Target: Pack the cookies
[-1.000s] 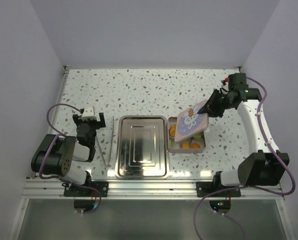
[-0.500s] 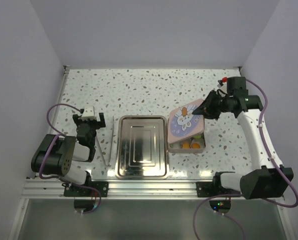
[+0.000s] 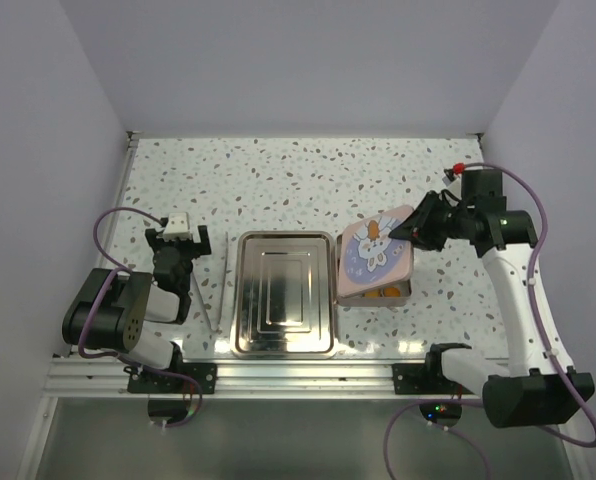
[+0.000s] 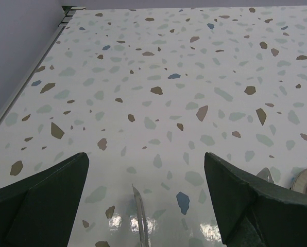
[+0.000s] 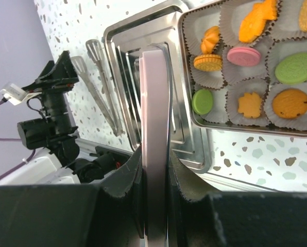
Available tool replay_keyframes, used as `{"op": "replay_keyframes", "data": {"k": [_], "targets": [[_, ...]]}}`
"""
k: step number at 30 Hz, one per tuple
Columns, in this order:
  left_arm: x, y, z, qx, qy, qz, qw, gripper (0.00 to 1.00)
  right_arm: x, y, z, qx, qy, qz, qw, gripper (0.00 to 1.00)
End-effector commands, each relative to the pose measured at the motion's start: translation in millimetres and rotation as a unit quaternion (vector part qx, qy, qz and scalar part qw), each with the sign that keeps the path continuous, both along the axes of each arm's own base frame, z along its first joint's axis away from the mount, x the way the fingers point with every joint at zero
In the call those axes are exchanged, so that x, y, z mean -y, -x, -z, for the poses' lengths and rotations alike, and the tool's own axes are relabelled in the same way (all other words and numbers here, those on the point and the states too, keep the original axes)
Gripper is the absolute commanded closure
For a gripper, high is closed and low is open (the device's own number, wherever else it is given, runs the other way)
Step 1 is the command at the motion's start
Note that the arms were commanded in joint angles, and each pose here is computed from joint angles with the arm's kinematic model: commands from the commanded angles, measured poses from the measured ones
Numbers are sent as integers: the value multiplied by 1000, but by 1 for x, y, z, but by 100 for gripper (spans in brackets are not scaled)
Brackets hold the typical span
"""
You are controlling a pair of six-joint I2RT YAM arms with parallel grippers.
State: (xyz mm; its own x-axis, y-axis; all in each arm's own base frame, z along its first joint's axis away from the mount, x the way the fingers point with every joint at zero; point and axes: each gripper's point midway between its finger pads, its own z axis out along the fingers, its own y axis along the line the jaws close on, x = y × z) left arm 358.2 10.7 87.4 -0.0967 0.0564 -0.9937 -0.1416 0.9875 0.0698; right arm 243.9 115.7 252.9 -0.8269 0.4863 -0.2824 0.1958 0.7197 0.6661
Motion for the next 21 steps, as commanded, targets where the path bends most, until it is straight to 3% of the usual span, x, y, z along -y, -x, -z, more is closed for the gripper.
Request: {"op": "replay_keyframes", "data": {"k": [1,10,21], "targets": [[-5,-5,-29,57,0,-10,998,0,6,6,-2,16,15,16,1000,100],[-5,-5,-28,56,-1,-10,998,0,25,15,7,7,73,34,997,100],[-5,-5,-29,58,0,-10,998,0,17,-5,-11,69,55,18,996,100]]}}
